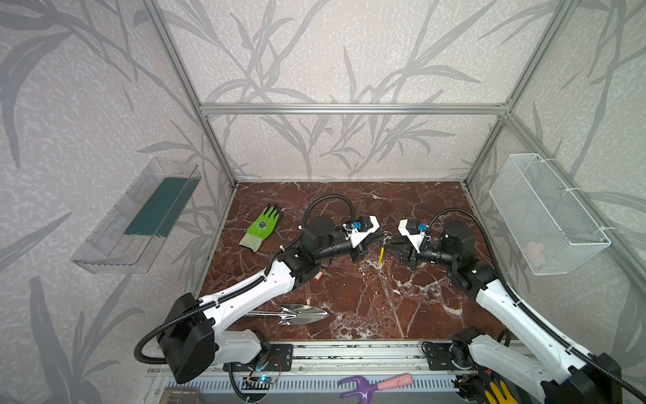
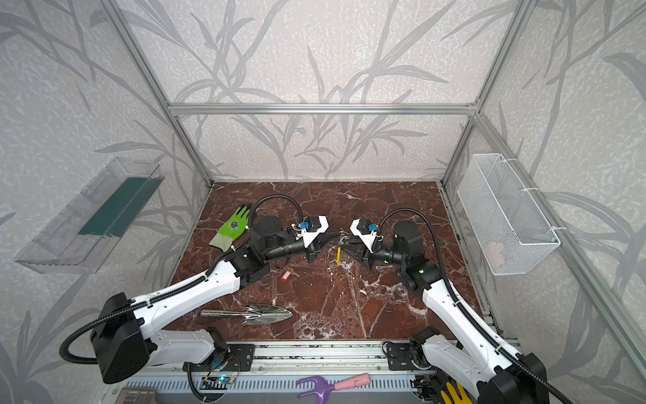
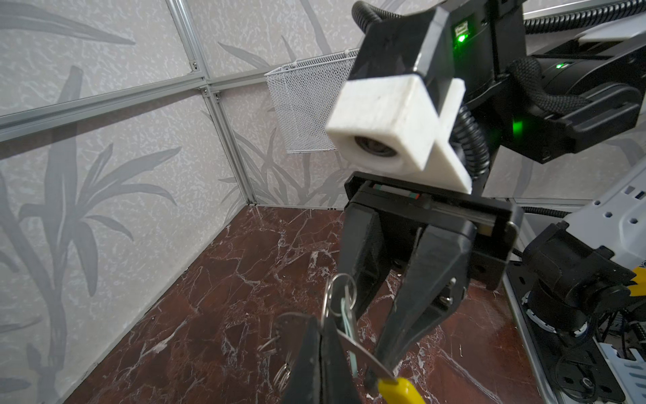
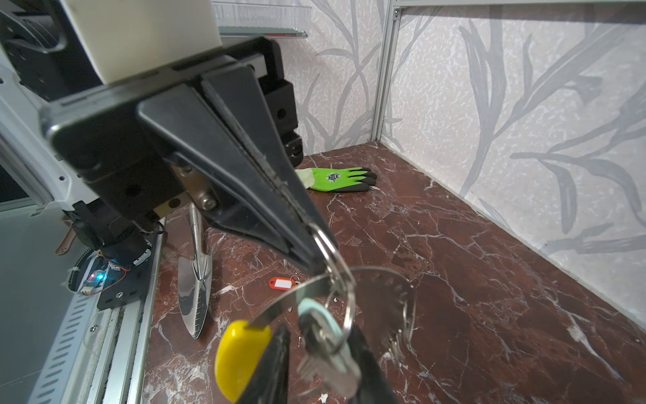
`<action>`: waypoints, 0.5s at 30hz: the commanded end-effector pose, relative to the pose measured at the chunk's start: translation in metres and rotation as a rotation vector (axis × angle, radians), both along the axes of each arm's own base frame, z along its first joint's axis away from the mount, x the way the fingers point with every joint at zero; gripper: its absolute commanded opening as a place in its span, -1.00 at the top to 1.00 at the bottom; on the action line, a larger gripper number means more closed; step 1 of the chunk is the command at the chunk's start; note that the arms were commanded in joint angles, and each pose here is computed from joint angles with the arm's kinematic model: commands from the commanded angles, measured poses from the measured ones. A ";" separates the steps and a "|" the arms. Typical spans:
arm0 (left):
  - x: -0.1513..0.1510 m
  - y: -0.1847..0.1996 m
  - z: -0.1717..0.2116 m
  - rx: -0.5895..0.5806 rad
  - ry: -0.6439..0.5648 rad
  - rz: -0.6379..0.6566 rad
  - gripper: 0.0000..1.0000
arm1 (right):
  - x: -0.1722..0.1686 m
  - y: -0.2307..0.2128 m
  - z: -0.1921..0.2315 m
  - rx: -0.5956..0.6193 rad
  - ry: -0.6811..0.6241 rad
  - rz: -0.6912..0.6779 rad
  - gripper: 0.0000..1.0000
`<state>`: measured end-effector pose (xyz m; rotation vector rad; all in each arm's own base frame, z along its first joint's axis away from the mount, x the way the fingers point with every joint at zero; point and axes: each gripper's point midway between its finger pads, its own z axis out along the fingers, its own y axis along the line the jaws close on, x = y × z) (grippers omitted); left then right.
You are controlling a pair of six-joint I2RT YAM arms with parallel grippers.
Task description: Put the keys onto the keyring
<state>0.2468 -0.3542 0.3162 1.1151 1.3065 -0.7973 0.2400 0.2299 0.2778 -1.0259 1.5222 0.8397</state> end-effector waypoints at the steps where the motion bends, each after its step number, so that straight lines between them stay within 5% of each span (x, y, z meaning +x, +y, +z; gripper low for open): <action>1: -0.007 0.006 0.014 -0.012 -0.046 -0.013 1.00 | -0.005 -0.002 0.014 0.027 -0.063 0.017 0.50; 15: -0.017 0.008 0.017 0.026 -0.073 -0.057 1.00 | -0.018 0.003 0.003 0.003 0.005 0.110 0.86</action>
